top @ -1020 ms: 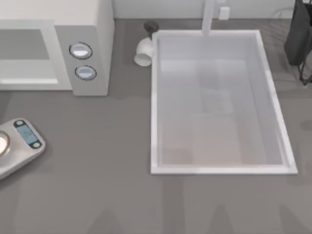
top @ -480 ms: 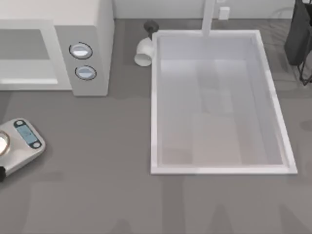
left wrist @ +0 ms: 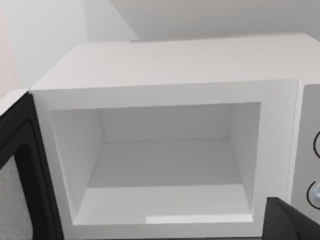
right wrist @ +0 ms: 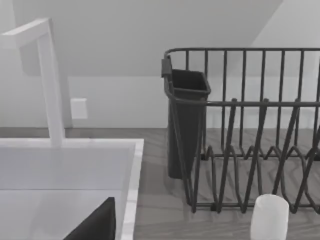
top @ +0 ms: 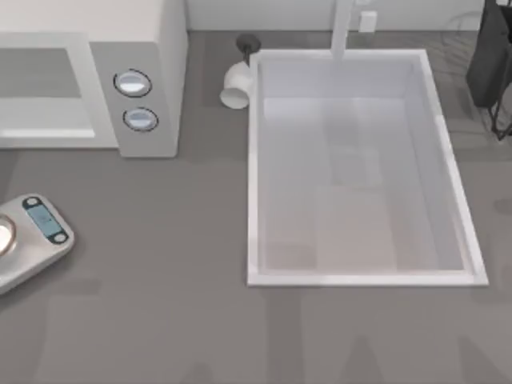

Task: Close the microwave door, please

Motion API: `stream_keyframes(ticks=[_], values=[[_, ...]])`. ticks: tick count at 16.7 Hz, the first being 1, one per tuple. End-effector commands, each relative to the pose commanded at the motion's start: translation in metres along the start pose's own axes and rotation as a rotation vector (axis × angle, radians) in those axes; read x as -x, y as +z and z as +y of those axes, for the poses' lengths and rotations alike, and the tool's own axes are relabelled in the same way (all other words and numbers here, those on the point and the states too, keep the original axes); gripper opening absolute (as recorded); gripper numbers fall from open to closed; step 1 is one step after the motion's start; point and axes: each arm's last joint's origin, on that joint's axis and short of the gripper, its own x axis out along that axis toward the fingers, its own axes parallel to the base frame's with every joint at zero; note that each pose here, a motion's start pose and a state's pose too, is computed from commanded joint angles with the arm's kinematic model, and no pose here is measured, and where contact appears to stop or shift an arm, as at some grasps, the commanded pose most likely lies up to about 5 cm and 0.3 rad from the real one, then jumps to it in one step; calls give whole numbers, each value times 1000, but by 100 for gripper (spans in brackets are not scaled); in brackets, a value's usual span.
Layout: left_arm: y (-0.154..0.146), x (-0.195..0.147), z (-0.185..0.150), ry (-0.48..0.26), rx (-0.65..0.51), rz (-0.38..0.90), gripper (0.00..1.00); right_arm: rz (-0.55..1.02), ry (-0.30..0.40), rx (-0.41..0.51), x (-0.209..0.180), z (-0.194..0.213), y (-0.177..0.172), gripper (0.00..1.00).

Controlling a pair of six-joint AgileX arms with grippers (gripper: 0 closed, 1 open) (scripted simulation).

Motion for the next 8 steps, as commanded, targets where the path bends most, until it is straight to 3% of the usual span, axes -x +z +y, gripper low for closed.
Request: stream_keyframes(ticks=[4,8], values=[[40,-10,22,81,-151,139,0,0,0,0,0,0,0,100],[77,-44,72,133,-243,389,0,0,0,0,0,0,0,100]])
